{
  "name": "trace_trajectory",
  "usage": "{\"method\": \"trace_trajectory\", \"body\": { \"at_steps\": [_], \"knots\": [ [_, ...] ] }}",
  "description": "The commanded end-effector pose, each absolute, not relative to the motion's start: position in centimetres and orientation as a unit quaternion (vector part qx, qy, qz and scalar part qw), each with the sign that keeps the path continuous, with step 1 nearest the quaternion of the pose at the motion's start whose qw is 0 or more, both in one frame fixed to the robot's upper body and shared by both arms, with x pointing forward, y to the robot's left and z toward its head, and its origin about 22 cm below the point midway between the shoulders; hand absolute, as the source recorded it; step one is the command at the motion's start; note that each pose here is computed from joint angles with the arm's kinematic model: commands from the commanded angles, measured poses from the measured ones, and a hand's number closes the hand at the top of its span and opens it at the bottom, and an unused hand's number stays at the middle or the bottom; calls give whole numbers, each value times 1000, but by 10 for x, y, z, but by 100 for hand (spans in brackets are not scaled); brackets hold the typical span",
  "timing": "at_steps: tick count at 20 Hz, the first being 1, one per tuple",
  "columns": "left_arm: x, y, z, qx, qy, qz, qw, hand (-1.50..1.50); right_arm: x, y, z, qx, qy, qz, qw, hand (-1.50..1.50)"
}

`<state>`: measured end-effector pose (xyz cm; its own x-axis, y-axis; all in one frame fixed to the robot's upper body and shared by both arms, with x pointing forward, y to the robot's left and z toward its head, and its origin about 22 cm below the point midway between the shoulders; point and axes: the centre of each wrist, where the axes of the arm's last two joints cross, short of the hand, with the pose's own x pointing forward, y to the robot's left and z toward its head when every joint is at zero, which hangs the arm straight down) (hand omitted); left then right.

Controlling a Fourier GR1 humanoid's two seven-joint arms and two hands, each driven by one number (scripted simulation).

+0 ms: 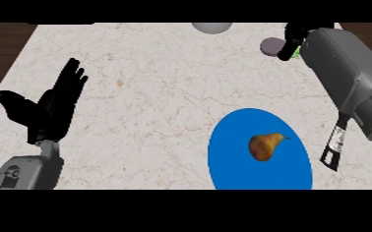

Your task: Pick the eggplant from the plate and place it in the pan

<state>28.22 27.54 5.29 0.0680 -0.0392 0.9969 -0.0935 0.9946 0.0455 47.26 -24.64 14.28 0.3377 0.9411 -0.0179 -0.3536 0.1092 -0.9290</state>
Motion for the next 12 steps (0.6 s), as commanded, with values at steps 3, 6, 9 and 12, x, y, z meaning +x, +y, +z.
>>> {"method": "trace_trajectory", "body": {
  "at_steps": [3, 6, 9, 12],
  "knots": [
    [285, 277, 60, 44, -686, 17, 726, 0, 482, -203, 181, -653, -368, 297, 591, 150],
    [283, 274, 54, 44, -680, 19, 732, 0, 484, -186, 195, -683, -375, 246, 577, 150],
    [278, 265, 59, 40, -686, 18, 727, 0, 482, -191, 184, -694, -364, 224, 579, 150],
    [278, 275, 58, 53, -681, 23, 730, 0, 484, -193, 209, -703, -356, 195, 584, 150]
  ]
}}
